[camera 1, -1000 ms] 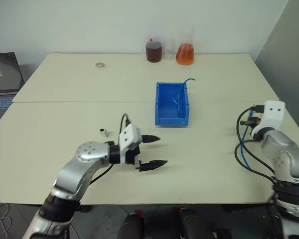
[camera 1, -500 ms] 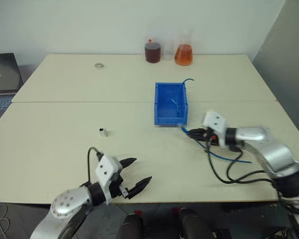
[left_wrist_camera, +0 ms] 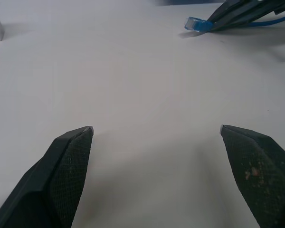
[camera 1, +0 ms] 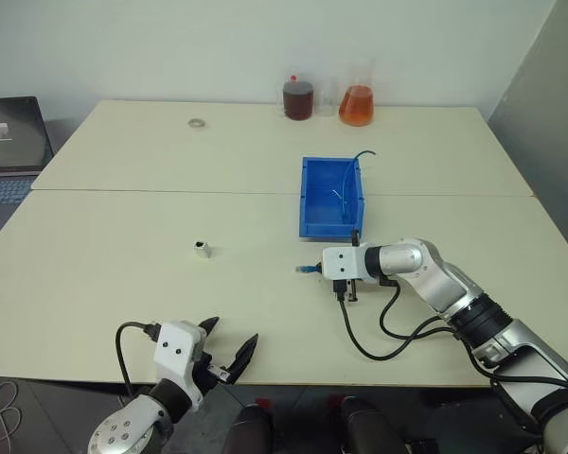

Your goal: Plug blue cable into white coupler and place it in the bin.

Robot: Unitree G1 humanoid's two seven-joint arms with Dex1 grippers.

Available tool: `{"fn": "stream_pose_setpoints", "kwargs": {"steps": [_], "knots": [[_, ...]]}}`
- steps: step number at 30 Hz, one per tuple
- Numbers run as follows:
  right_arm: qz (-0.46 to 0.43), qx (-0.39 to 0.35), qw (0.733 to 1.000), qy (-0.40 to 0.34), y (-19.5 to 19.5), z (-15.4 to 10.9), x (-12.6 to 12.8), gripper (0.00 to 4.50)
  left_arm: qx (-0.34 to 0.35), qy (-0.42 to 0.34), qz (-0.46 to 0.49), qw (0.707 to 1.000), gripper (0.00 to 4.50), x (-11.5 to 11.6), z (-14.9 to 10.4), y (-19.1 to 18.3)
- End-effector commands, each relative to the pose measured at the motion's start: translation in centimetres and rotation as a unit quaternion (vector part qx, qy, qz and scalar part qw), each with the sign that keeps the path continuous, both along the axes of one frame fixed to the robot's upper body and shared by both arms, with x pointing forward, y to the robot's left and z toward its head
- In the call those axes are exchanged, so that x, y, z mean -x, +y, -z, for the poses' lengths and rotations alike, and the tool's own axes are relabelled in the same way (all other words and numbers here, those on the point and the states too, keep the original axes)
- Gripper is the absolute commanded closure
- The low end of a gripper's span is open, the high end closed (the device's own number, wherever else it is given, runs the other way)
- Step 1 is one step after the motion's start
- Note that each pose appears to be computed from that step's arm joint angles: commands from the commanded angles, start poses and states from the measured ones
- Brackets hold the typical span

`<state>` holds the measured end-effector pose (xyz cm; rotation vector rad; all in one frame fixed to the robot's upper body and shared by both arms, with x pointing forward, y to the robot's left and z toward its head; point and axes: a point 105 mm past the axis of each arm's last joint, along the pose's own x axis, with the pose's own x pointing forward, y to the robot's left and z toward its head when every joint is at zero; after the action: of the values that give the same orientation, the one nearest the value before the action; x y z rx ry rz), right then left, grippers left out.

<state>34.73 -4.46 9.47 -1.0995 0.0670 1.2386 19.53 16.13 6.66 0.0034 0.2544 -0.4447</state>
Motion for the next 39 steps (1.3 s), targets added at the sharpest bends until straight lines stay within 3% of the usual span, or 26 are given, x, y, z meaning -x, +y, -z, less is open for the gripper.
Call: {"fn": "stream_pose_setpoints", "kwargs": {"steps": [1,17,28,35,39], "knots": [[-0.007,0.005,0.999,0.043,0.2,1.3,1.3,3.88,0.004,-0.03,0.017,0.999,0.0,-0.1,-1.4,-1.0],[0.048,-0.101,0.98,0.166,-0.9,-2.6,2.6,0.11,0.006,-0.041,0.068,0.997,0.0,-1.8,-2.1,-1.4],[0.066,-0.187,0.958,0.208,-4.3,-6.5,3.1,0.05,-0.028,-0.052,0.036,0.998,0.0,-2.4,-3.0,1.7],[0.044,-0.224,0.945,0.236,-5.5,-9.5,5.5,0.05,-0.079,-0.09,-0.066,0.991,0.0,-5.6,-5.8,9.5],[0.026,-0.243,0.936,0.252,-5.2,-11.0,6.4,0.05,-0.081,-0.105,-0.085,0.988,0.0,-7.8,-6.8,11.2]]}}
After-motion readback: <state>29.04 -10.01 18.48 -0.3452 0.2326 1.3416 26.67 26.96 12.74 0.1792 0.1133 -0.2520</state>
